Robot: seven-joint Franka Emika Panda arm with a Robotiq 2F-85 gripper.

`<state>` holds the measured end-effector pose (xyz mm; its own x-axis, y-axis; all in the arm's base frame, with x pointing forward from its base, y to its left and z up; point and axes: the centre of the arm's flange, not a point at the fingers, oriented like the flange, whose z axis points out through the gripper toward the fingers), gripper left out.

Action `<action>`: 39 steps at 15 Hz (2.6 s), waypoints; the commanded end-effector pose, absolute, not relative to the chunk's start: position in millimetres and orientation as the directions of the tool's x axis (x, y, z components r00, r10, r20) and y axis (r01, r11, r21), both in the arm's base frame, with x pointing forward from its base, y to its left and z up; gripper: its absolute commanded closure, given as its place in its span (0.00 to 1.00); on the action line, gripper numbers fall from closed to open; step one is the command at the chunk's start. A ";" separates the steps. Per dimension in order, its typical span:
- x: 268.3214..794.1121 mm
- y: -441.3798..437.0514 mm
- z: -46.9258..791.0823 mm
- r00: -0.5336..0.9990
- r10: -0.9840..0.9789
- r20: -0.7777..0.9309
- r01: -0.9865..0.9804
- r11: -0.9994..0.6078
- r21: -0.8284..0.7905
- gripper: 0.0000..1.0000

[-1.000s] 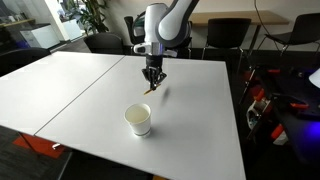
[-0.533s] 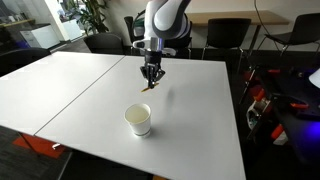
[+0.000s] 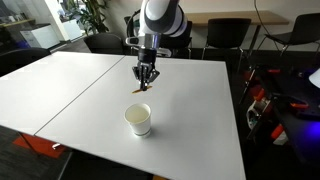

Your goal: Put the pen into the white cup.

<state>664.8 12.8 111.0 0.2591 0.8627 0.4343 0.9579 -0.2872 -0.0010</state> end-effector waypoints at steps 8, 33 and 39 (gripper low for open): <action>664.9 17.2 136.6 0.334 0.709 0.621 0.912 -0.409 -0.023 0.97; 618.6 53.4 158.2 0.142 0.422 0.896 0.990 -0.076 -0.121 0.97; 620.1 71.8 149.9 0.102 0.397 0.912 0.994 -0.003 -0.110 0.97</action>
<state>617.5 64.4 144.4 0.1357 0.3890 0.9112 0.9907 -0.0409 -0.1301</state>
